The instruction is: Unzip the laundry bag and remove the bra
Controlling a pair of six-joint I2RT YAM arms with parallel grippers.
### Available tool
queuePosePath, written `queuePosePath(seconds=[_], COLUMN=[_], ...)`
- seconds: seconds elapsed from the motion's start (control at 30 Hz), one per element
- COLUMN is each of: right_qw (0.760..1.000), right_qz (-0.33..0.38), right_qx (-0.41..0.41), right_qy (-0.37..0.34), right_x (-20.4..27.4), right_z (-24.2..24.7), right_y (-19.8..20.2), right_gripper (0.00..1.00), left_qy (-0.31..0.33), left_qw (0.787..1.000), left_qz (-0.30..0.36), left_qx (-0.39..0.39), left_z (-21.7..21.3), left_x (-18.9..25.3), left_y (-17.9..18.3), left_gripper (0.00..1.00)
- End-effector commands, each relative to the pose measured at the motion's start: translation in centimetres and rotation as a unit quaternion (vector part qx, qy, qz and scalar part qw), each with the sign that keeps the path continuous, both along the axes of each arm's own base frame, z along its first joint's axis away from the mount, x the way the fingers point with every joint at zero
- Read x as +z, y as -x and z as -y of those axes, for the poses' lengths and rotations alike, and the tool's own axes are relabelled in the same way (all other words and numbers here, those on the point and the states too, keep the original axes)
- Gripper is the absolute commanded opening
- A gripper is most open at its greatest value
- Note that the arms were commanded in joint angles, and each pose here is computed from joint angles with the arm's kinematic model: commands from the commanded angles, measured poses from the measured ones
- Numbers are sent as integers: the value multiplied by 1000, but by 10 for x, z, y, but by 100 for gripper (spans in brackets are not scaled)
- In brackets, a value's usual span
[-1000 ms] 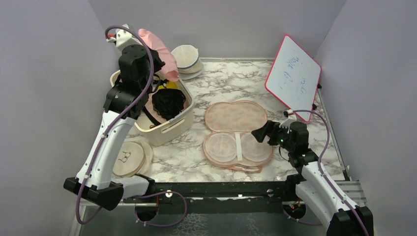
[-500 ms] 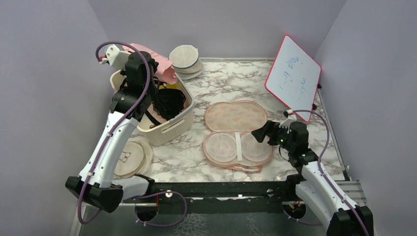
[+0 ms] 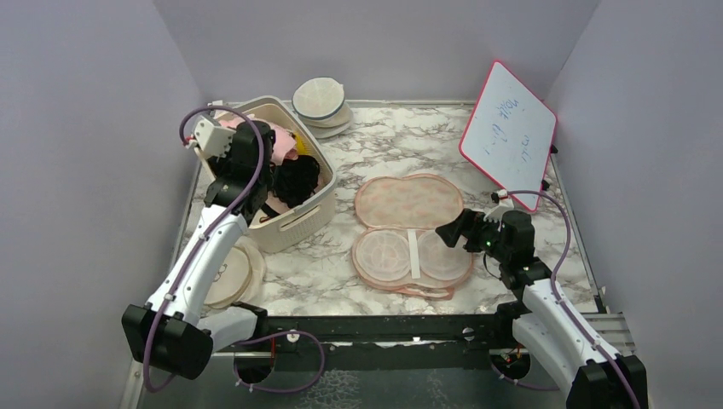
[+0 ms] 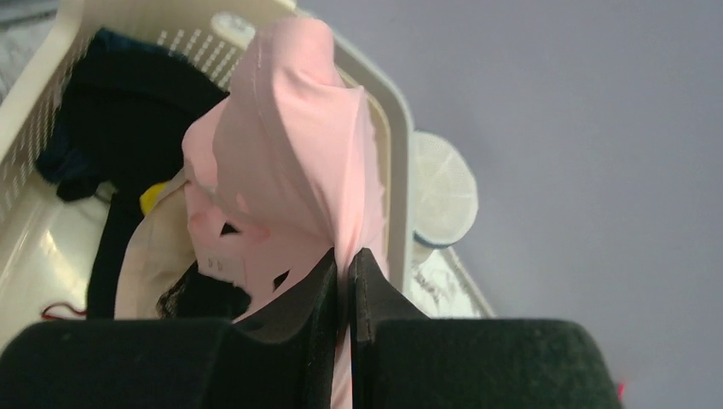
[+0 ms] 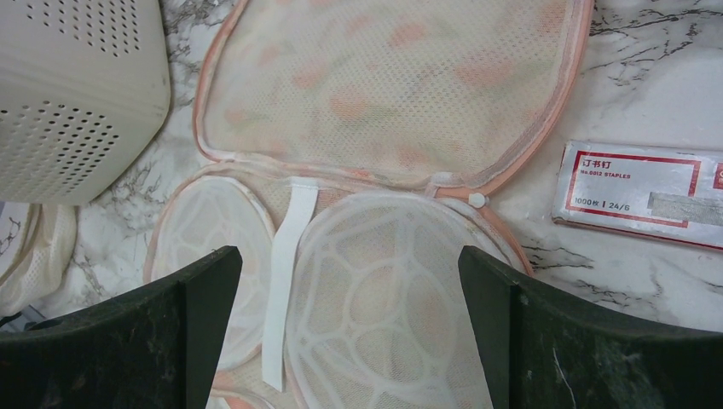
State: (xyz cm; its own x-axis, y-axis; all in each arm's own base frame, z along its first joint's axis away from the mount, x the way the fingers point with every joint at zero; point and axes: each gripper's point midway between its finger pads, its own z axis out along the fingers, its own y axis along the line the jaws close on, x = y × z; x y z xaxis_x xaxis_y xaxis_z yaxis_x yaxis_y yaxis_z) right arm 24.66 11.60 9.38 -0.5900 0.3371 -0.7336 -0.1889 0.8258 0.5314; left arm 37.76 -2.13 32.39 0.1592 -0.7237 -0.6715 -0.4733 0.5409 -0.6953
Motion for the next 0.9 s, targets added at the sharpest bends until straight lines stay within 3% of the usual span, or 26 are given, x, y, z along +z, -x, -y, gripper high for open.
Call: queuePosePath(seconds=[0.0, 0.4, 0.87], right_qw=[1000, 1000, 1000], right_qz=[9, 11, 11], right_qx=[-3, -2, -2], right_qy=[-1, -3, -2], right_x=[2, 3, 2], right_z=[1, 0, 1], right_y=[-4, -4, -3], right_gripper=[97, 97, 96], left_qy=[60, 95, 125], left_qw=[998, 994, 988], left_qz=[18, 10, -38], left_qx=[-14, -54, -85], left_z=[6, 9, 25], left_x=[-14, -40, -84], left_y=[15, 68, 74], left_gripper=[0, 4, 15])
